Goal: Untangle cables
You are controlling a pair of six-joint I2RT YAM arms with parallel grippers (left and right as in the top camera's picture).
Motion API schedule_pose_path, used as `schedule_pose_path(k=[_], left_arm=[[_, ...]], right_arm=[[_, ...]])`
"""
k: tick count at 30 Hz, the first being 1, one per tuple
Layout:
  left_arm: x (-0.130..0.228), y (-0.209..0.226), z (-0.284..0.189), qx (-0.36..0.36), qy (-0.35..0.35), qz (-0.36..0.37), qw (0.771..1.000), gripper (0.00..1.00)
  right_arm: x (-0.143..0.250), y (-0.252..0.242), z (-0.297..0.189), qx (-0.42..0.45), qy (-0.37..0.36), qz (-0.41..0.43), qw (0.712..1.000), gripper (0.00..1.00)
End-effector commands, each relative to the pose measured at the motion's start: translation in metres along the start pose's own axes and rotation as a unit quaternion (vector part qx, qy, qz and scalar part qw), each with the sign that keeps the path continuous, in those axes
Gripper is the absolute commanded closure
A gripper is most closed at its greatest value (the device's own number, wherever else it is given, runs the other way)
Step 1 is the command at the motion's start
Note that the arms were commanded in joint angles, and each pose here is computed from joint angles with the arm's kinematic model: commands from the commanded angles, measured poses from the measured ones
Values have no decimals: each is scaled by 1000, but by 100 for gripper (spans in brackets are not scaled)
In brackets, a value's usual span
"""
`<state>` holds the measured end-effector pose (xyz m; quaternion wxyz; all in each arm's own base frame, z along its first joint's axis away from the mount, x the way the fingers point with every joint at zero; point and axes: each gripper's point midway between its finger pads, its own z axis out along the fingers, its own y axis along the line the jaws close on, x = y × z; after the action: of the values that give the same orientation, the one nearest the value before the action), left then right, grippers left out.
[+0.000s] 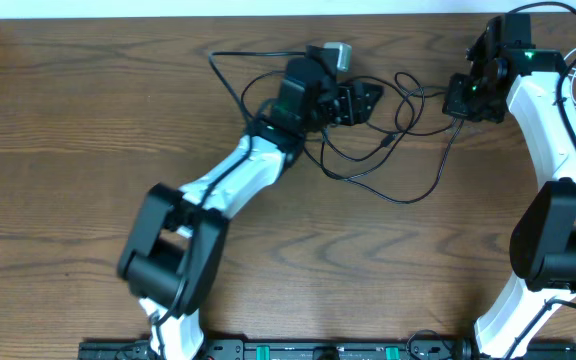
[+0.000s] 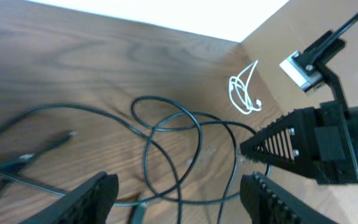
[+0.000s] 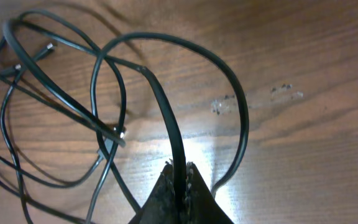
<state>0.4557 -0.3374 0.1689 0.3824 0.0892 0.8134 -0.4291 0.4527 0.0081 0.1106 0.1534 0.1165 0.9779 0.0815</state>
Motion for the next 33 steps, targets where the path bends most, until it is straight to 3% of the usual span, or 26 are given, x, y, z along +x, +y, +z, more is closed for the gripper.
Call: schedule_pose_path(k=[1,12,21,27,33], left_arm=[[8,-5,21,20,-13,-29,999,31],[48,6,64,-11,-45,-42,998,28],[69,29,67,-58,-6,97,994,39],[34,45,30,-82,16,107,991,39],[-17,52,-38,-129,15,82,988,39]], right_arm=[[3,4,2,-4,6,-11,1000,99],[5,10,3,-5,7,-17,1000,99],[7,27,4,-40,11,-37,998,99],[15,69,-5,-163,22,-100,981,99],[52,117,-4,-271,57,-163,947,99]])
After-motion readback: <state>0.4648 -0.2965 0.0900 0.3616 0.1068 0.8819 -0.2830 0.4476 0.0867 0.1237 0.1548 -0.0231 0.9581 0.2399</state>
